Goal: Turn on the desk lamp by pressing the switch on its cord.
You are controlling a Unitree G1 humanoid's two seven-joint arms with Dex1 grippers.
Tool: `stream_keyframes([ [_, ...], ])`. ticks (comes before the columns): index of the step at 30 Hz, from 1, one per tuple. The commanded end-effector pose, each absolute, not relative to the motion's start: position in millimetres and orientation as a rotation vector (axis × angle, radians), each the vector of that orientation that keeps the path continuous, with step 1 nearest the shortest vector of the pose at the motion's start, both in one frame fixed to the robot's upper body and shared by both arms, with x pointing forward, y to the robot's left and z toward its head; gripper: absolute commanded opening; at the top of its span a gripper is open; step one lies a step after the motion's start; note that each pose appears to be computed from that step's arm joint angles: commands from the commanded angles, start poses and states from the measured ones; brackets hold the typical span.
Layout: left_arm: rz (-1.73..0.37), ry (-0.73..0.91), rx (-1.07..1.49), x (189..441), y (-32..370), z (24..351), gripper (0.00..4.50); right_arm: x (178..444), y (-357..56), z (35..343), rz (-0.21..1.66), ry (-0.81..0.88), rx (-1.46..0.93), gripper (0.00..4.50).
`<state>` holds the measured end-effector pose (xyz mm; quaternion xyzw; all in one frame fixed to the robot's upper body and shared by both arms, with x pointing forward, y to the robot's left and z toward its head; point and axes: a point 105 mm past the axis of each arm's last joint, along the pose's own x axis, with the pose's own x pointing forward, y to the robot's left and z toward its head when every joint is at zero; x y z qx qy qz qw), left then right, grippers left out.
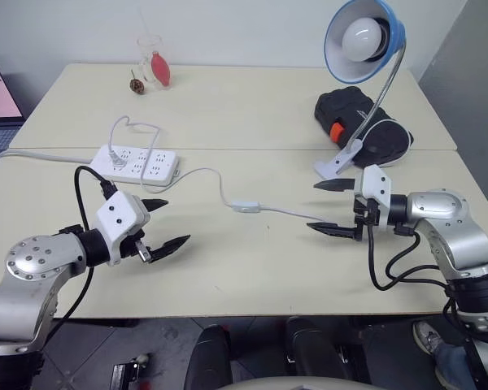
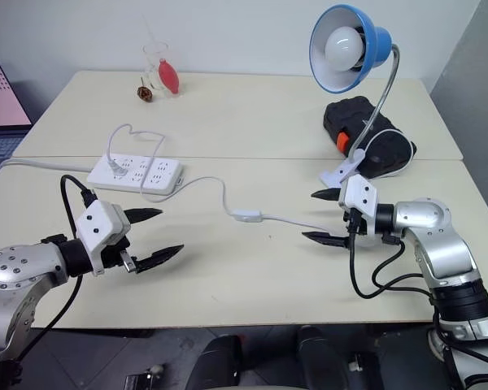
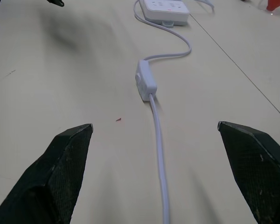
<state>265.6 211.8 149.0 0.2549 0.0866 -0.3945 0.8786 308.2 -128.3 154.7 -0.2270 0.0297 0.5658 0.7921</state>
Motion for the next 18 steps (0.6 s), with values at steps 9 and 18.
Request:
stream_keyframes([
  [9, -0.878, 0.132, 0.659, 260, 210, 154, 4.46, 309, -114, 171, 1.298, 0.053, -0.477, 4.5],
  [18, -0.954, 0.103, 0.565, 251, 195, 166, 4.46, 339, -75, 154, 1.336, 0.114, -0.513, 4.5],
])
